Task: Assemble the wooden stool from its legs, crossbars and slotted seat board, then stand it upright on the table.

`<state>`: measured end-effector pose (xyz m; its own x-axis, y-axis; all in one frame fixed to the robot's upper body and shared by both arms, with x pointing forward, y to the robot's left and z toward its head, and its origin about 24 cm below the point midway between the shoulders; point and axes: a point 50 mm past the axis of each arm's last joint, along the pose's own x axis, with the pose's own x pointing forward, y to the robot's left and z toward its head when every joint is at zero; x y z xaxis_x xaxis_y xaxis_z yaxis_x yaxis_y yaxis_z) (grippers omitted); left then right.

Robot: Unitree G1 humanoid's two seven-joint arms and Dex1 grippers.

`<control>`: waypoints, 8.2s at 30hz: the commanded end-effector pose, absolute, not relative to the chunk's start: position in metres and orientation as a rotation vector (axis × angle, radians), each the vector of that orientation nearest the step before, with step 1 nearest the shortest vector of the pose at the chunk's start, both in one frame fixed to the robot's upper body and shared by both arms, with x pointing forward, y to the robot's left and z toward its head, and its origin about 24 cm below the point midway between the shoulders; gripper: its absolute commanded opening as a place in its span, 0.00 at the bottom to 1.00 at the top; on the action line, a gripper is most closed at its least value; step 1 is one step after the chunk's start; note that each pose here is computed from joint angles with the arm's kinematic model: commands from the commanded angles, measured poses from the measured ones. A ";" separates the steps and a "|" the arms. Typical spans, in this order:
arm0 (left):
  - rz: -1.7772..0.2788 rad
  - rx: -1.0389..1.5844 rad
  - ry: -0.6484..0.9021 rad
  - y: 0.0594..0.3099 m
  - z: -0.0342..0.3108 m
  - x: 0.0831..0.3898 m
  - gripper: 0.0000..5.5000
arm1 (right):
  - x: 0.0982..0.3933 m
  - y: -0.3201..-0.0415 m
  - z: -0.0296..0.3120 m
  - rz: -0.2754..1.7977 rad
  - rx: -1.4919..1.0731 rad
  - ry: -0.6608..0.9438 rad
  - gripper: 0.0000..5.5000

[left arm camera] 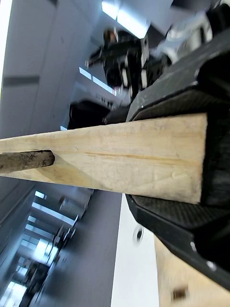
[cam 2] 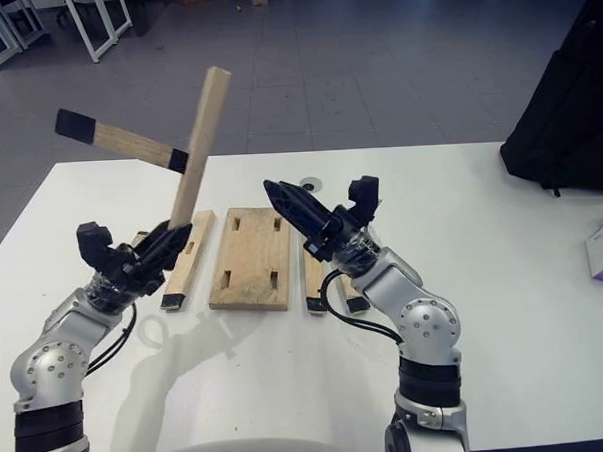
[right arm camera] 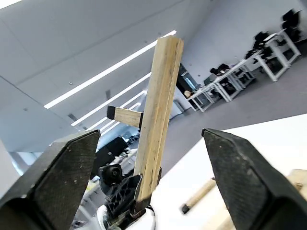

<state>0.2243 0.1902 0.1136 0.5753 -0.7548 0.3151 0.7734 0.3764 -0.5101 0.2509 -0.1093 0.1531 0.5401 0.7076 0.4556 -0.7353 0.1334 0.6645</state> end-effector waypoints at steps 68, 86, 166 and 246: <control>-0.989 0.590 0.585 0.190 0.059 0.283 0.68 | 0.288 -0.139 0.225 1.213 0.287 -0.355 0.37; -1.282 0.887 0.627 0.166 0.068 0.269 0.68 | 0.283 -0.139 0.218 1.190 0.310 -0.326 0.37; -1.476 0.768 0.680 0.160 0.046 0.206 0.68 | 0.330 -0.173 0.111 1.355 0.078 0.403 0.81; -1.203 0.520 0.779 0.169 0.017 0.166 0.68 | 0.226 -0.181 0.041 0.288 -0.025 0.544 0.81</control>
<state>0.1914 0.1562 0.0575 0.2517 -0.7293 -0.6363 0.9665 0.2241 0.1254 0.2271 -0.1791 0.0410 0.8248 0.2782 -0.4923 -0.2783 0.9576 0.0748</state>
